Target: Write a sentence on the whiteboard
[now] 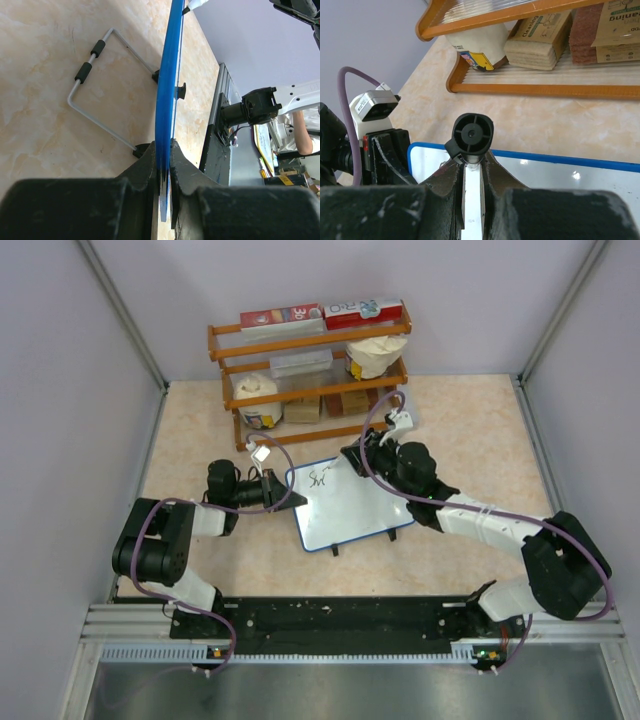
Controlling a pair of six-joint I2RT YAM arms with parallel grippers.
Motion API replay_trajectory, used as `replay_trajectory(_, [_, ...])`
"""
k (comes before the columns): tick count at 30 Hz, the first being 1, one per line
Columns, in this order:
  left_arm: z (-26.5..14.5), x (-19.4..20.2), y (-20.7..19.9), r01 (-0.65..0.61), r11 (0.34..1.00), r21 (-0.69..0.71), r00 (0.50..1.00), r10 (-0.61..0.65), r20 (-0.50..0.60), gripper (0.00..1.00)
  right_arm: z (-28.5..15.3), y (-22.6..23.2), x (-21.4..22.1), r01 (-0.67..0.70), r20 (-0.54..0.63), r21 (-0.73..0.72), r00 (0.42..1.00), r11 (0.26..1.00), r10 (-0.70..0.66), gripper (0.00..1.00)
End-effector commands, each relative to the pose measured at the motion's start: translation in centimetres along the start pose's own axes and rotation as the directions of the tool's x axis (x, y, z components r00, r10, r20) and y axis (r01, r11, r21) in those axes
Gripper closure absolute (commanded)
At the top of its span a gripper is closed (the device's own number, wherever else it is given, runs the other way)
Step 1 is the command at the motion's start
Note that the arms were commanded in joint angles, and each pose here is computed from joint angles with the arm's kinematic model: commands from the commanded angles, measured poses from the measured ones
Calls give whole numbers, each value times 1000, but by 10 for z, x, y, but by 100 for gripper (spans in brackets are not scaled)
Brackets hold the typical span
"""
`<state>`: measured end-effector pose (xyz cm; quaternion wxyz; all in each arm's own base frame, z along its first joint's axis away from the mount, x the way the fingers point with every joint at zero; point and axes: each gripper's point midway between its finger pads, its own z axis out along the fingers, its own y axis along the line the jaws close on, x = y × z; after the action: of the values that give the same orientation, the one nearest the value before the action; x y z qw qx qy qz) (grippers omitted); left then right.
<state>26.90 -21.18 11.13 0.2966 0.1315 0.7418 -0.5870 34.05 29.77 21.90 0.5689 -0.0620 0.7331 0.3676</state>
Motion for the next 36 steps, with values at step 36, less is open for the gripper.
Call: replay_trajectory(36, [3, -9, 10, -39, 999, -34, 999, 39, 26, 100, -21, -12, 22, 22, -53, 15, 998, 1000, -21, 100])
